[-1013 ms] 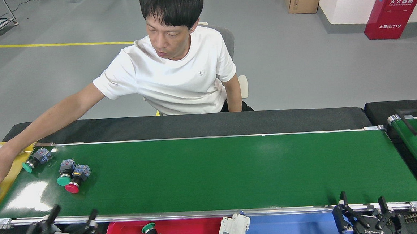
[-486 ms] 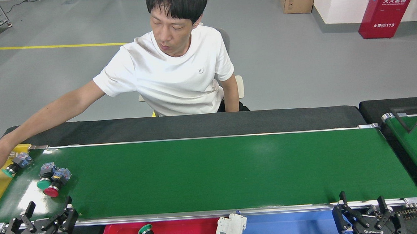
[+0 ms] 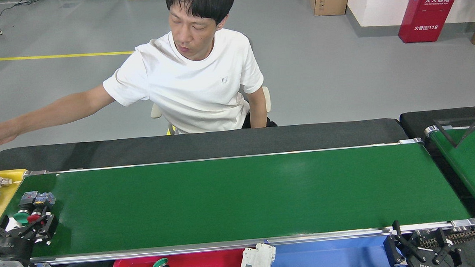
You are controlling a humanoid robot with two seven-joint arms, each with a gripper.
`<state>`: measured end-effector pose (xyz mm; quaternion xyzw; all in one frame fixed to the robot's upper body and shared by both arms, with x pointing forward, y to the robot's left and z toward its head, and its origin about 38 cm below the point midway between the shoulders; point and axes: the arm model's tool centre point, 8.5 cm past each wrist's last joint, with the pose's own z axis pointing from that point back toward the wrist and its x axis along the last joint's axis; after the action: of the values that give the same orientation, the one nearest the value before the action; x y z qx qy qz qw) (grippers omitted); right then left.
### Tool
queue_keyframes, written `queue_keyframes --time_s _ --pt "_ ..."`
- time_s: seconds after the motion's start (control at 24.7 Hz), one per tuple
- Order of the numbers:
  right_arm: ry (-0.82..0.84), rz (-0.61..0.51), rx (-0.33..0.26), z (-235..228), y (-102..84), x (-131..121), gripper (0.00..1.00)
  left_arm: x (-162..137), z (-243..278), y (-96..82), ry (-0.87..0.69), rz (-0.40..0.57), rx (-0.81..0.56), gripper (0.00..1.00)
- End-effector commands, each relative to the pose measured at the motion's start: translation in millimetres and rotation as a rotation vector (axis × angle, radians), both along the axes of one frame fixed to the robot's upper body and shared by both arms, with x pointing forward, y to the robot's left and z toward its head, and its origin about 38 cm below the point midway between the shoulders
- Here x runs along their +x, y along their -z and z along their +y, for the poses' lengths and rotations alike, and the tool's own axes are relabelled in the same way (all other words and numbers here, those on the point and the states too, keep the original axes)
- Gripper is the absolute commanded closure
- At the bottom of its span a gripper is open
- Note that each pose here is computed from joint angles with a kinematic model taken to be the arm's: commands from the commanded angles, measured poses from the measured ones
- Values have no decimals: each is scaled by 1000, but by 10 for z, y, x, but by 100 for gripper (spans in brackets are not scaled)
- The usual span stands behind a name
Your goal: Pick switch part from conveyor to tray
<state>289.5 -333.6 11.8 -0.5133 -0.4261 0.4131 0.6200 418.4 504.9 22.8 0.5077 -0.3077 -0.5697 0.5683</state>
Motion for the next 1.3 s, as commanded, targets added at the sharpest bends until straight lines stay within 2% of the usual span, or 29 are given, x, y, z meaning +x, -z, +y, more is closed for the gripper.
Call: queue_keyframes --time_s 0.0,0.12,0.16,0.32,0.45,0.65,0.77,0.85,0.97,1.18,1.26 --pt "1 -23 -11 -47 -65 31 1 78 26 -143 26 -33 4 54" --pt "2 -22 -11 -48 -60 30 1 84 -32 -111 64 -22 -22 86" --pt "2 -19 -11 -50 -51 22 1 86 -53 -95 66 -22 -29 90" --pt "3 -16 -11 -52 -41 20 1 118 -89 -158 68 -61 -57 92" --pt "4 -16 -11 -57 -42 19 1 65 -245 -274 147 -133 -80 92" --pt "12 -16 -13 -85 -44 10 1 -539 -593 -335 301 -218 -79 91" --pt "16 -17 -13 -101 -48 8 1 -946 -977 -362 375 -258 -101 91" --pt "19 -18 -14 -112 -51 7 1 -1230 -1220 -361 406 -273 -120 91" --pt "34 -21 -17 -166 -65 -1 1 -1574 -1314 -414 375 -277 -109 91" --pt "46 -17 -22 -215 -61 -30 1 -1718 -1362 -353 366 -258 -127 91" --pt "53 -19 -22 -237 -66 -35 1 -1795 -1437 -383 417 -247 -123 91"
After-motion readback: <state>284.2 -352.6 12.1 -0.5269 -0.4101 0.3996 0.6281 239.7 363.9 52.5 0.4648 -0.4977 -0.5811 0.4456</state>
